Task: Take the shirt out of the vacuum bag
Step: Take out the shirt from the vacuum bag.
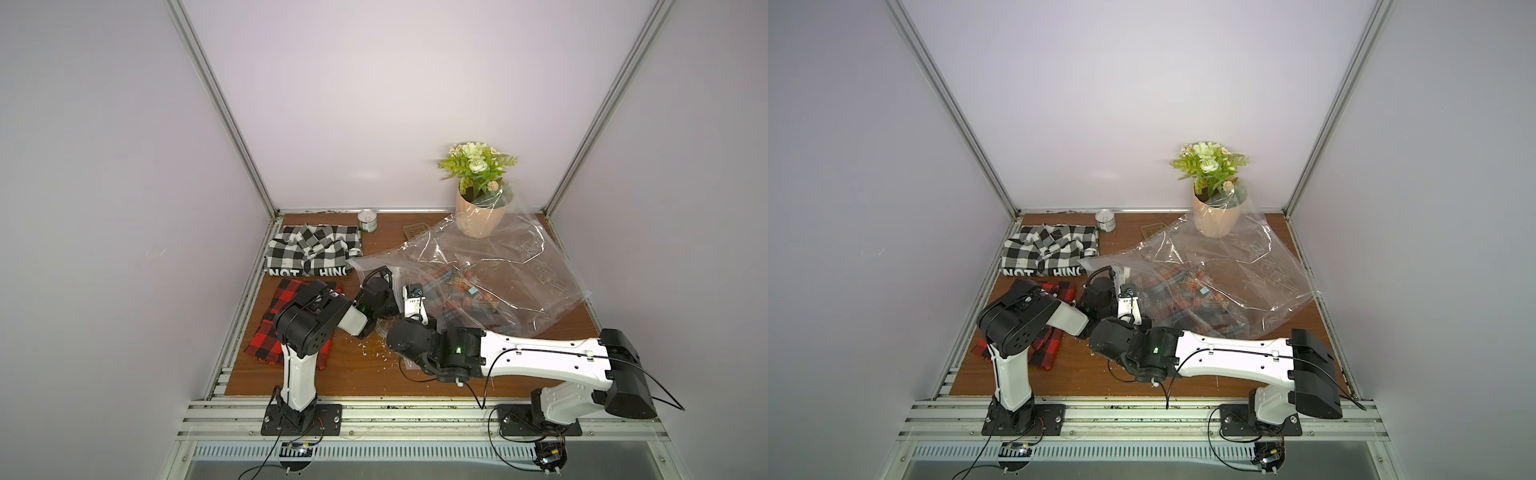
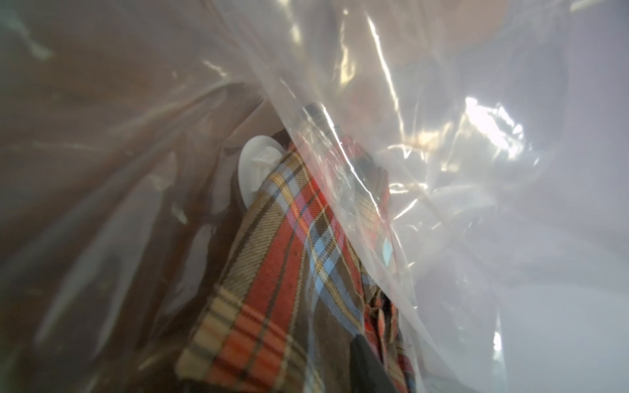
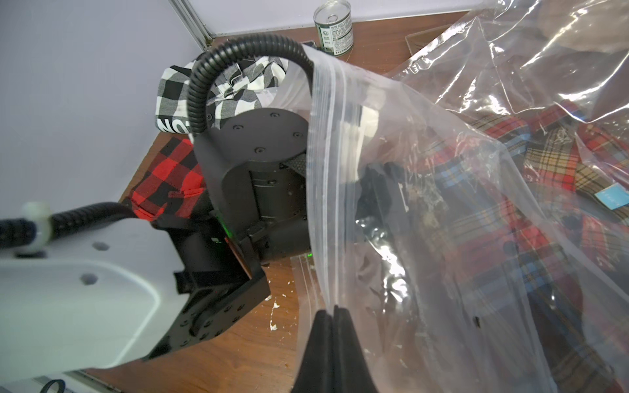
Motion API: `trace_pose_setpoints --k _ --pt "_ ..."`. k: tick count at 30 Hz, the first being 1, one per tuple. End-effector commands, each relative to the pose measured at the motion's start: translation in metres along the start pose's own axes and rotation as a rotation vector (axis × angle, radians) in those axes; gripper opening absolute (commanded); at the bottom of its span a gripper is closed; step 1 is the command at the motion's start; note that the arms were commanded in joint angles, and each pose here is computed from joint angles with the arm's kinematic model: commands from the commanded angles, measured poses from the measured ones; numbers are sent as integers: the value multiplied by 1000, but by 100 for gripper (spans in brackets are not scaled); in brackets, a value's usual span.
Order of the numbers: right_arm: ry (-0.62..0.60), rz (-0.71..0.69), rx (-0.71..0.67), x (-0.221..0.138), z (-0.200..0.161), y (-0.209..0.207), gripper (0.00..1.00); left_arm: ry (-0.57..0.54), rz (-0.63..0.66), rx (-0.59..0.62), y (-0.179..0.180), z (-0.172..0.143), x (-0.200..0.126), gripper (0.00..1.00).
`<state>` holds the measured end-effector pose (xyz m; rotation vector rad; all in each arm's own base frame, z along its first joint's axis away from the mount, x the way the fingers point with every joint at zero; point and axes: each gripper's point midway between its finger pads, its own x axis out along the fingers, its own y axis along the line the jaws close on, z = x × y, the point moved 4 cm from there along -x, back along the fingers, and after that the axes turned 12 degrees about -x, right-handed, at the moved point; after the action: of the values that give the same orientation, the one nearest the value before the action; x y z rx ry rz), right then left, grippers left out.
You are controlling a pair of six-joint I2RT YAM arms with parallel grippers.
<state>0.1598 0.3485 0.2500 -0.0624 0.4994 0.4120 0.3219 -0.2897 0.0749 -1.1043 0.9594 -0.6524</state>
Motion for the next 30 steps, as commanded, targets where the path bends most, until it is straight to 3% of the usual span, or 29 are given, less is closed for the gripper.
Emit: trace_pose_setpoints --k 1,6,14,16,19,23,25,30 --pt "-38 52 59 -11 13 0 0 19 -38 26 -10 -1 9 21" --pt "-14 77 94 -7 11 -4 0 25 -41 40 -11 -2 9 6" --pt "10 102 153 4 4 -25 3 41 -39 61 -15 -4 3 2" --pt "2 87 142 3 6 -33 22 47 -41 57 -15 -5 -1 1" --pt "-11 85 163 5 8 -49 58 51 -45 60 -16 -5 -6 1" --pt "-7 102 195 8 7 -71 92 45 -36 47 -11 -2 -14 1" --pt "-9 125 193 7 11 -78 99 47 -31 42 -8 -2 -17 1" --pt "-2 61 218 11 16 -113 99 51 -26 40 -5 -2 -25 1"
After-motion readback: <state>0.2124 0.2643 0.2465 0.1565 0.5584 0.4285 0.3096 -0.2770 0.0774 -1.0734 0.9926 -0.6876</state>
